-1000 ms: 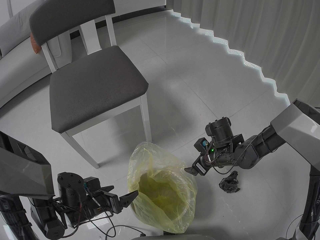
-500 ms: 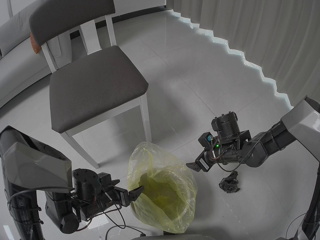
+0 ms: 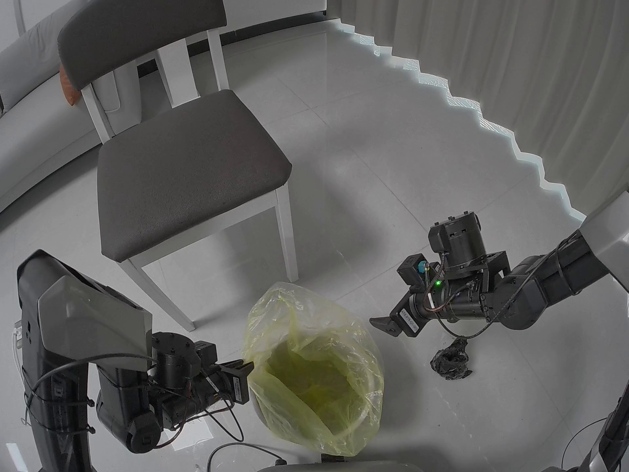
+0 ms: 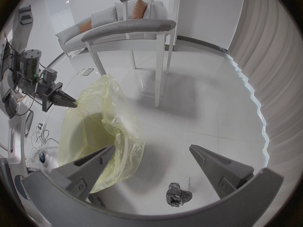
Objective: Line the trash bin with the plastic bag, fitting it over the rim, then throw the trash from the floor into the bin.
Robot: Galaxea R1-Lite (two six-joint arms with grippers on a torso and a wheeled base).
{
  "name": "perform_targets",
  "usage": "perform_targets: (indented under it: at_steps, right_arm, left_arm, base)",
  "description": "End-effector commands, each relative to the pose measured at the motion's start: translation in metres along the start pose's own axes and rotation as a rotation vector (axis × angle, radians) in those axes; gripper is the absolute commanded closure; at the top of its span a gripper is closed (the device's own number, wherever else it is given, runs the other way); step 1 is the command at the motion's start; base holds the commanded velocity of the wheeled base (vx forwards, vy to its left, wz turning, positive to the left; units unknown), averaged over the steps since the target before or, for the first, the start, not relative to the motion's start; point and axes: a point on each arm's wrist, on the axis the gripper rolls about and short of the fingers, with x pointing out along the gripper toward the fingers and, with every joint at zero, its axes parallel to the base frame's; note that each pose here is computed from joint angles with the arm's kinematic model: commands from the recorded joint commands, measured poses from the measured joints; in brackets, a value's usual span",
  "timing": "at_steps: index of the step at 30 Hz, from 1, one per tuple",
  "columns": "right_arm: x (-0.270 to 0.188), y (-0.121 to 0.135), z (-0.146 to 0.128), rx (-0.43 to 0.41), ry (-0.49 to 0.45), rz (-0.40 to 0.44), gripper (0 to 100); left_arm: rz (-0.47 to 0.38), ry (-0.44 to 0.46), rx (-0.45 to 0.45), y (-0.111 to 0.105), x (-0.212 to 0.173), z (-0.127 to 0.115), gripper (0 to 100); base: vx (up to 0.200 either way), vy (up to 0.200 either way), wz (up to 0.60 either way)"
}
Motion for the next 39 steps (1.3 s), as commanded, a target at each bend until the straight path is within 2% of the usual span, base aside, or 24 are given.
perform_targets:
  at_steps: [1, 14, 19, 25, 39]
  right_arm:
    - [-0.008, 0.000, 0.002, -0.002, -0.013, -0.002, 0]
    - [-0.006, 0.003, 0.000, -0.006, -0.001, 0.005, 0]
    - [-0.006, 0.003, 0.000, -0.006, -0.003, 0.006, 0]
    - [-0.005, 0.003, -0.003, -0.004, 0.007, 0.006, 0]
    - [-0.007, 0.001, 0.000, -0.003, -0.006, 0.000, 0]
  left_arm:
    - [0.027, -0.004, -0.019, 0.011, 0.001, -0.001, 100]
    - [0.126, 0.067, -0.078, 0.039, -0.012, -0.014, 100]
    - [0.148, 0.086, -0.077, 0.045, -0.015, -0.017, 100]
    - [0.136, 0.087, -0.076, 0.052, -0.016, -0.017, 100]
    - [0.109, 0.091, -0.056, 0.057, 0.039, -0.035, 100]
  base:
    - [0.000, 0.000, 0.00]
    - [0.000, 0.000, 0.00]
    - [0.000, 0.000, 0.00]
    - [0.000, 0.000, 0.00]
    - [0.000, 0.000, 0.00]
